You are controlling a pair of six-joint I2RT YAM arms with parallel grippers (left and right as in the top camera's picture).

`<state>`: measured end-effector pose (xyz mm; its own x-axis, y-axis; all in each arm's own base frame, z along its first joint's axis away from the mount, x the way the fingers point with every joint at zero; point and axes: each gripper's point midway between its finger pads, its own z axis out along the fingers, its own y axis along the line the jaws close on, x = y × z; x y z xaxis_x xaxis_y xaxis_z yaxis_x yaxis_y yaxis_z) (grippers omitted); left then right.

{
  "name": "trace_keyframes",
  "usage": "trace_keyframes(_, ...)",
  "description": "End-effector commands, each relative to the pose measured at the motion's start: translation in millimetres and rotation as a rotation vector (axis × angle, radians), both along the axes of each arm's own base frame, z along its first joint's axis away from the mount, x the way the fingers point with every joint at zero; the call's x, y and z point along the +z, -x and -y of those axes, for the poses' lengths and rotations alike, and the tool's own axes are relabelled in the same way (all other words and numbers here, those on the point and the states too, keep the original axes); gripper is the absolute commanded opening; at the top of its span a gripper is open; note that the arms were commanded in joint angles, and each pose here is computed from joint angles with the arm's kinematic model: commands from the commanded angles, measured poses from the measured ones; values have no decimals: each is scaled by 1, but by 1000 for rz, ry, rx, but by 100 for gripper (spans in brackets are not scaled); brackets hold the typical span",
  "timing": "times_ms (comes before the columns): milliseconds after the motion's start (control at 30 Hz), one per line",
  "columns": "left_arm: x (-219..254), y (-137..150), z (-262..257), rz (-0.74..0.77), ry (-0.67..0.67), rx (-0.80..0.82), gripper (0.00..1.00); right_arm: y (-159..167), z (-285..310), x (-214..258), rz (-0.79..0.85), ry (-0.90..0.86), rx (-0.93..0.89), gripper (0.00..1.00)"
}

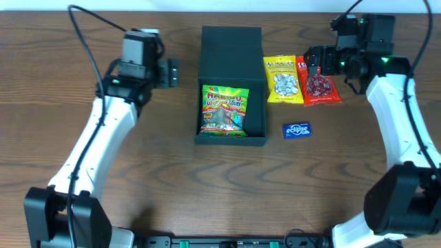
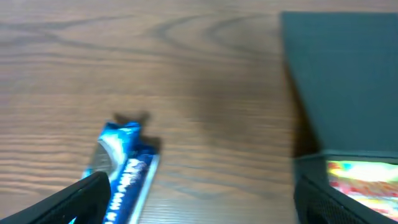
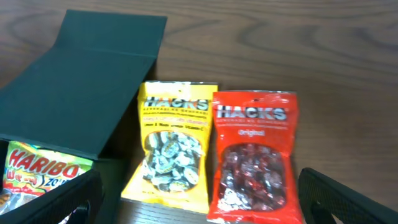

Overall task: Pack container
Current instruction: 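Grasp the Oreo and Dairy Milk packs with the left gripper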

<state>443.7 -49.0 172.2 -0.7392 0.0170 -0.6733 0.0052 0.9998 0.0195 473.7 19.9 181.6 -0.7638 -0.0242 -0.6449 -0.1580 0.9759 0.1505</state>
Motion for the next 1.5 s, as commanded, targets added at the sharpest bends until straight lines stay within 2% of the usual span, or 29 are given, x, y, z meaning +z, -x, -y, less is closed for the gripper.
trace_keyframes(0, -23, -9, -21, -60, -72, -45, 95, -1, -10, -1, 3, -5, 38, 99)
trace_keyframes(167, -64, -16, -53, -144, -117, -32, 95, -1, -13, -2, 2, -5, 44, 99)
trace_keyframes(433, -92, -23, -117, -174, -150, 23, 95, -1, -14, -1, -4, -22, 24, 99)
trace_keyframes(567, -101, -23, -110, -161, -19, -129, 96, -1, -14, -2, -4, -22, 24, 99)
trace_keyframes(900, -141, -19, -116, -238, -17, -150, 100, -4, -13, 1, 10, -28, 15, 99)
trace_keyframes(1100, -142, -18, -117, -241, -10, -140, 100, -12, -13, 0, 29, -41, 0, 99)
trace_keyframes(1233, -142, -19, -116, -242, 23, -96, 96, -22, -16, -25, -8, -63, -20, 97)
trace_keyframes(1467, -138, -20, -114, -235, 38, -75, 95, -36, -49, -76, -62, -50, 35, 92)
